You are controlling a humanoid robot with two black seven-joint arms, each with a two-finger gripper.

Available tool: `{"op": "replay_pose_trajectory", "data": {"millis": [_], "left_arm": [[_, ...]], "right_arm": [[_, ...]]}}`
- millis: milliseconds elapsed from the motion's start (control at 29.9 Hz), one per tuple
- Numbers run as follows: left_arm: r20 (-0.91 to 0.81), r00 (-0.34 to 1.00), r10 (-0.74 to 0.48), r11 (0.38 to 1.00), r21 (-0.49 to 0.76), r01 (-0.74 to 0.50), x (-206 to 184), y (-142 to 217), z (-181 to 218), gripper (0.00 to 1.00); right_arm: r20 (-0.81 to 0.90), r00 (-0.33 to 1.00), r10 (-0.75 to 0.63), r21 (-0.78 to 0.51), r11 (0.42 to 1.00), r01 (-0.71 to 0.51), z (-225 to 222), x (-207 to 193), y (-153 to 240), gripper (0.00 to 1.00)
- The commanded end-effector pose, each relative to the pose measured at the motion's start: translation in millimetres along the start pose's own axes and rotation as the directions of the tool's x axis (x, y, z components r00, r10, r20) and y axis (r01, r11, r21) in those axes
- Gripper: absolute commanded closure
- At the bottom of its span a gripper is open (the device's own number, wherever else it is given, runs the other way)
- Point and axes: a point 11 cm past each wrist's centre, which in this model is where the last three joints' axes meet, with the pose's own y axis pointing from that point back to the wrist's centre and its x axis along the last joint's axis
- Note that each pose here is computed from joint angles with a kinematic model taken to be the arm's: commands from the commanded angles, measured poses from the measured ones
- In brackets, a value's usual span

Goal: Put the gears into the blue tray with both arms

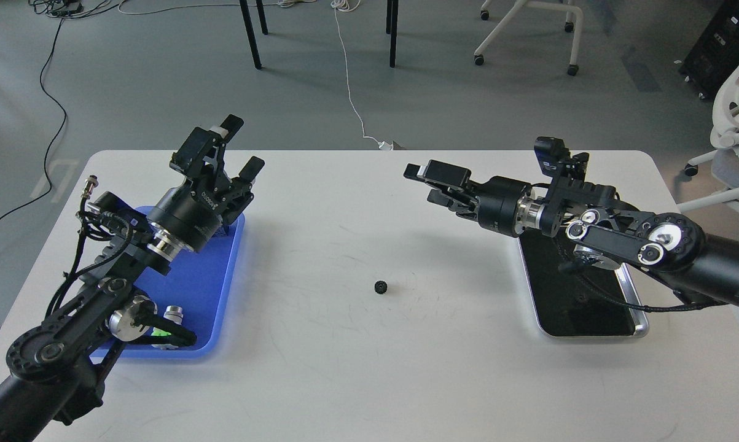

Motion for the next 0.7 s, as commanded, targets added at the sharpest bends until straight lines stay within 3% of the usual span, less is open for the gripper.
{"op": "replay_pose_trajectory", "data": {"millis": [0, 167, 267, 334, 435, 669], "left_arm": [[0.117, 0.975, -0.188, 0.982, 0.038, 0.185, -35.1, -16.5, 0.1, 0.02], [0.348, 0.813, -0.466, 0.884, 0.143, 0.445, -85.7, -36.7, 0.9, 0.02], [0.507, 0.596, -0.622, 0.770, 0.262, 0.581, -113.3, -48.5, -2.3, 0.02], [0.612, 0.383, -0.692, 0.680, 0.372, 0.632, -124.8, -54.7, -6.4, 0.02], [0.698, 0.108, -0.708, 0.592, 0.503, 0.630, -132.0, -64.5, -12.8, 0.02], [0.642, -0.283, -0.713, 0.444, 0.725, 0.526, -131.2, -82.5, -45.3, 0.04]], "right_arm": [[0.314, 0.946, 0.078, 0.091, 0.990, -0.112, 15.3, 10.6, 26.6, 0.03], [0.596, 0.790, 0.144, 0.163, 0.942, -0.294, 27.6, 30.2, 56.7, 0.03], [0.675, 0.717, 0.174, 0.159, 0.915, -0.372, 35.0, 36.4, 66.0, 0.03], [0.690, 0.699, 0.188, 0.144, 0.911, -0.387, 41.5, 36.2, 71.4, 0.03], [0.692, 0.692, 0.206, 0.125, 0.910, -0.396, 48.7, 36.4, 79.5, 0.03], [0.691, 0.689, 0.221, 0.113, 0.907, -0.405, 52.6, 38.4, 86.0, 0.03]]}}
